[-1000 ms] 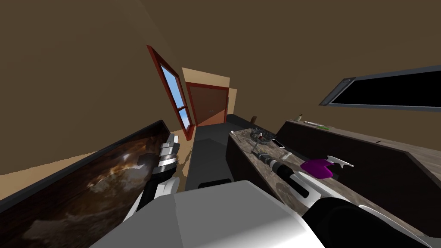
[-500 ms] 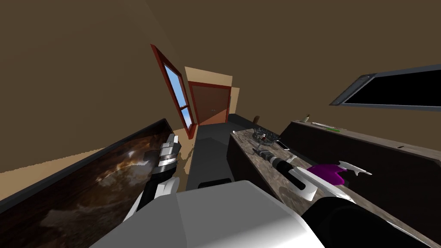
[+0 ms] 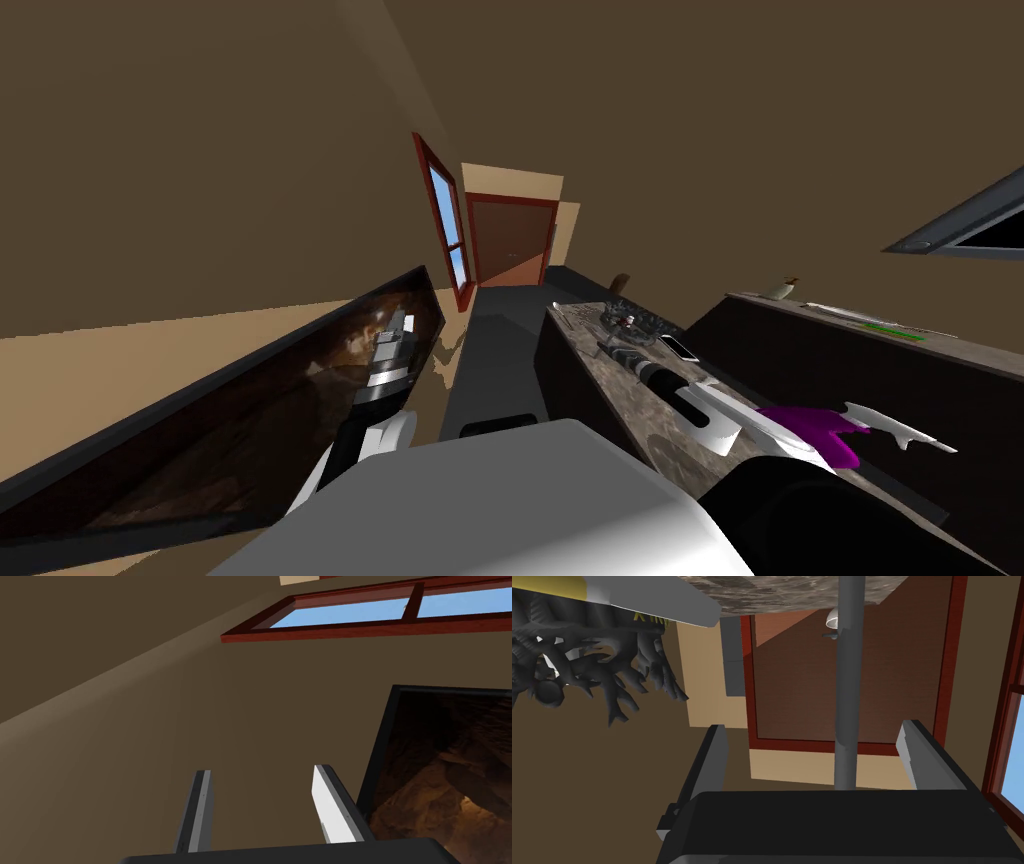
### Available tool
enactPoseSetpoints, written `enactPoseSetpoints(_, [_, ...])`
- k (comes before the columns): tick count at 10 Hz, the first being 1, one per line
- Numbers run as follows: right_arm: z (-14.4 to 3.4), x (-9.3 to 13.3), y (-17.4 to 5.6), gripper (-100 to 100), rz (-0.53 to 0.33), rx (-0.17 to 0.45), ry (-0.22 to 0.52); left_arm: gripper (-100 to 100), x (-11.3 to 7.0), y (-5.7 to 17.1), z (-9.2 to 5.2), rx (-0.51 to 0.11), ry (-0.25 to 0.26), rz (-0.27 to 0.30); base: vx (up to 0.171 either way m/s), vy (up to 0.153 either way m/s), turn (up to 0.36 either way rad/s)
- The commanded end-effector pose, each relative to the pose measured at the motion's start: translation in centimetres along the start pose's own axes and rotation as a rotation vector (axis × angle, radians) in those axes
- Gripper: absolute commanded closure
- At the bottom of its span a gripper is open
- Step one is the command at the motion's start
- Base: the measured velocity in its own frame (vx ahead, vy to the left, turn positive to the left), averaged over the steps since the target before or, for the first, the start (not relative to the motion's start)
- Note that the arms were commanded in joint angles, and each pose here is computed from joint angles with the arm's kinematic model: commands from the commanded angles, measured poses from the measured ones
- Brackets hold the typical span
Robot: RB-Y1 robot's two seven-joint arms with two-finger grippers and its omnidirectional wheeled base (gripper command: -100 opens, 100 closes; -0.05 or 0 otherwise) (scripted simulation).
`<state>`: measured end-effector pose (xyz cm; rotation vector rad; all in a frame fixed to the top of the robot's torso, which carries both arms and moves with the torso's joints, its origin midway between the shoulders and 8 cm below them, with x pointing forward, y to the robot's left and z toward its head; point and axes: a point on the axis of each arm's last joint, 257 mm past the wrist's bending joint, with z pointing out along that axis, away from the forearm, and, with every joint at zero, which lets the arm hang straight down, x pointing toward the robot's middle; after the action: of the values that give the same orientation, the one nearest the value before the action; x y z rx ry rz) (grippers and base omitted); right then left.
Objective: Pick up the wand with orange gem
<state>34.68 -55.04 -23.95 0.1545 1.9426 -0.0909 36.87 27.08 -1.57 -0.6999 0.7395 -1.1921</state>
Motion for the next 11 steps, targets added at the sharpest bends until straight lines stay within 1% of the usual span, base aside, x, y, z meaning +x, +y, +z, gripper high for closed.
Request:
enactPoseSetpoints(1, [-0.1,0.6,-2.5,-100,0.011,0.053,0.012,0,0.0,0.0,0.0,0.000,0.000,0.000,-0.150,-0.009,0.395])
enactPoseSetpoints(2, [-0.2,0.9,-3.0,-100,0.011,0.063,0.017,0,0.0,0.0,0.0,0.000,0.000,0.000,-0.080,-0.003,0.113])
enactPoseSetpoints(3, [0.4,-0.2,-4.6,-100,0.035,0.095,-0.002,0,0.0,0.0,0.0,0.000,0.000,0.000,-0.160,0.013,0.354])
enactPoseSetpoints(4, [0.1,0.7,-6.2,-100,0.036,0.128,0.015,0,0.0,0.0,0.0,0.000,0.000,0.000,-0.176,0.011,0.334])
enactPoseSetpoints(5, [0.7,-0.6,-7.4,-100,0.061,0.154,-0.010,0,0.0,0.0,0.0,0.000,0.000,0.000,-0.231,-0.001,0.365])
enactPoseSetpoints(6, [0.6,-0.3,-8.0,-100,0.061,0.166,-0.004,0,0.0,0.0,0.0,0.000,0.000,0.000,-0.177,0.019,0.387])
enactPoseSetpoints(7, [0.2,0.5,-9.3,-100,0.062,0.192,0.010,0,0.0,0.0,0.0,0.000,0.000,0.000,-0.070,0.023,0.110])
enactPoseSetpoints(8, [0.0,0.9,-10.1,-100,0.063,0.209,0.018,0,0.0,0.0,0.0,0.000,0.000,0.000,-0.012,0.010,-0.044])
enactPoseSetpoints(9, [0.3,0.0,-11.9,-100,0.091,0.247,-0.002,0,0.0,0.0,0.0,-0.001,0.000,0.000,-0.127,0.027,0.337])
enactPoseSetpoints(10, [-0.1,0.6,-13.1,-100,0.092,0.271,0.010,0,0.0,0.0,0.0,0.000,0.000,0.000,-0.165,0.044,0.385])
enactPoseSetpoints(11, [-0.3,0.9,-13.6,-100,0.093,0.282,0.015,0,0.0,0.0,0.0,0.000,0.000,0.000,-0.081,0.024,0.092])
